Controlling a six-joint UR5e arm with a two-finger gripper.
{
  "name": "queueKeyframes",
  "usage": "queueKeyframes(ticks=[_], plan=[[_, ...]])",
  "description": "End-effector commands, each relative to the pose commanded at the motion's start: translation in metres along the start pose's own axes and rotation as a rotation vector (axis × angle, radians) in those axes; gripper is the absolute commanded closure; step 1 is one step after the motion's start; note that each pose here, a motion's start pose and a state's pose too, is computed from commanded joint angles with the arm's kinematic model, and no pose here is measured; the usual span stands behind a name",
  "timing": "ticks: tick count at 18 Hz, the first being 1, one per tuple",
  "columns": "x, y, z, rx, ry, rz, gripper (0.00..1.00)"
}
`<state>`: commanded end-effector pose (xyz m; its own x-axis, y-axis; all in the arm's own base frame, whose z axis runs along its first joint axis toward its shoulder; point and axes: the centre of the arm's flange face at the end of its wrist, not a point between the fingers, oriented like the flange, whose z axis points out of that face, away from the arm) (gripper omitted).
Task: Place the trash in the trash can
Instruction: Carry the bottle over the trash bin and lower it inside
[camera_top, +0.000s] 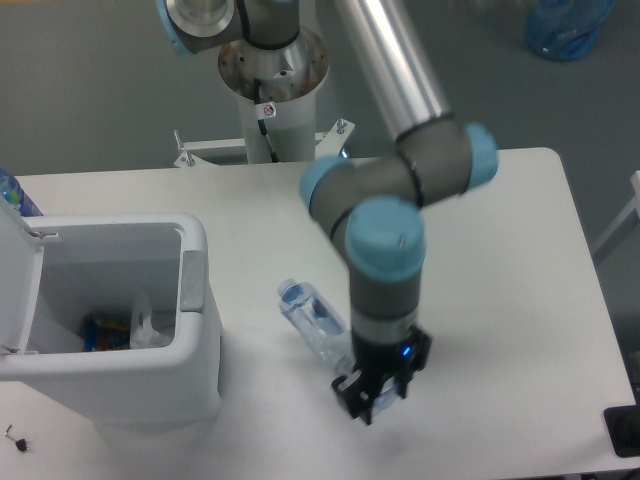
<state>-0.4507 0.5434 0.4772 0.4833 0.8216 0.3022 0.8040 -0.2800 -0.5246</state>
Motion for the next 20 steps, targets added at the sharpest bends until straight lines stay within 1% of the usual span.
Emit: queueKeyframes(ticks=[3, 6, 8, 9, 12, 18, 20], plan=[[0.015, -0.008, -0.062, 0.081, 0.074, 0.020, 0.51], [0.041, -0.006, -0.131, 0.160, 0.186, 0.063, 0.51], [0.053, -0.001, -0.157, 0.195, 0.233, 0.084, 0.51], [0.060, 0.005, -0.170, 0.207, 0.243, 0.096, 0.51], [0.095, 0.027, -0.177, 0.190, 0.285, 0.150, 0.52], [0.116, 0.038, -0.197, 0.206, 0.318, 0.183, 0.52], [0.132, 0.049, -0.200, 0.213, 0.339, 0.232, 0.52]])
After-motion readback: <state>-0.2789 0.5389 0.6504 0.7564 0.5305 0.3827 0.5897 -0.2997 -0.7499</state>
